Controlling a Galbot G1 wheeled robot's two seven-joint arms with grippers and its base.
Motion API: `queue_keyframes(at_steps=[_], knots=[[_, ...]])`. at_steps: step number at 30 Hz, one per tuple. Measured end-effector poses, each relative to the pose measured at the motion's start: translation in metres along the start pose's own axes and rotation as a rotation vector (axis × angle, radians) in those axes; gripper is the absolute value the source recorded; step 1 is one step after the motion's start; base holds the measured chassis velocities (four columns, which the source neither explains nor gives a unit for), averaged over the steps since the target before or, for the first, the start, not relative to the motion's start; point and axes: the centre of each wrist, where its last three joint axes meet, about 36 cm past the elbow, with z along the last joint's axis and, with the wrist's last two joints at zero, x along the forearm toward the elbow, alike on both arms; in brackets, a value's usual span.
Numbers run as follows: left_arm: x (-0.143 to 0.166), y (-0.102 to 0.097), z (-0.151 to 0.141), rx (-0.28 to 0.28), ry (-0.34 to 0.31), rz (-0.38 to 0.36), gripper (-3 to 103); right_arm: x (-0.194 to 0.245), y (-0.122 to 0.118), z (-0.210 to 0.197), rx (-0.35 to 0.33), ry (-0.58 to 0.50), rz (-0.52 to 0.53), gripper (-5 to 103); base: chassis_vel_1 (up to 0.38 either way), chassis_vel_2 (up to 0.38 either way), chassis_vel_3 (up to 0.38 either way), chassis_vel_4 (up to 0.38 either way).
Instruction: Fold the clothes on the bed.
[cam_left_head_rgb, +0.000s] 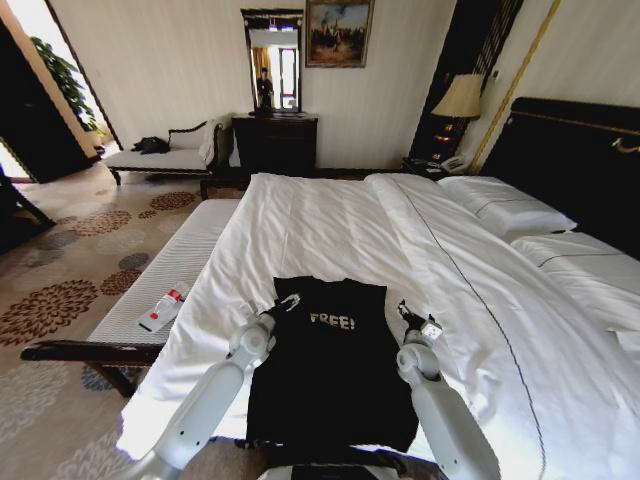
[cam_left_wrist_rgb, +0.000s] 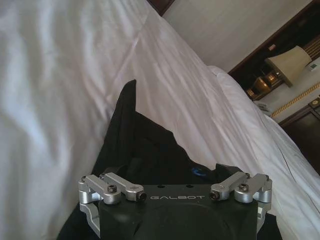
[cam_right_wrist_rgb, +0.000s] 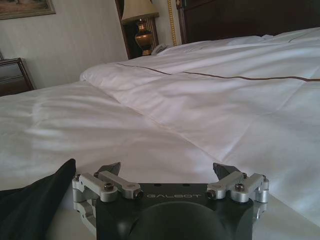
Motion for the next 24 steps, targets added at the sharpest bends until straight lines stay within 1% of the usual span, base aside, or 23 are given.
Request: queue_keyframes(at_steps=[5,17,21,24], knots=[[-0.007,-0.005,0.006,-0.02,0.022,0.003,100,-0.003,-0.003,0.001,0.004,0.004,0.01,100,0.0,0.0,0.0,0.0],[-0.008,-0.005,0.009,-0.03,0.033,0.002,100,-0.004,-0.003,0.003,0.005,0.007,0.011,100,0.0,0.0,0.0,0.0],[-0.008,-0.001,0.008,-0.039,0.028,-0.01,100,-0.004,-0.002,0.003,0.004,0.006,0.012,100,0.0,0.0,0.0,0.0],[-0.007,0.007,0.004,-0.042,0.02,-0.027,100,-0.003,-0.002,0.003,0.004,0.007,0.013,100,0.0,0.0,0.0,0.0]])
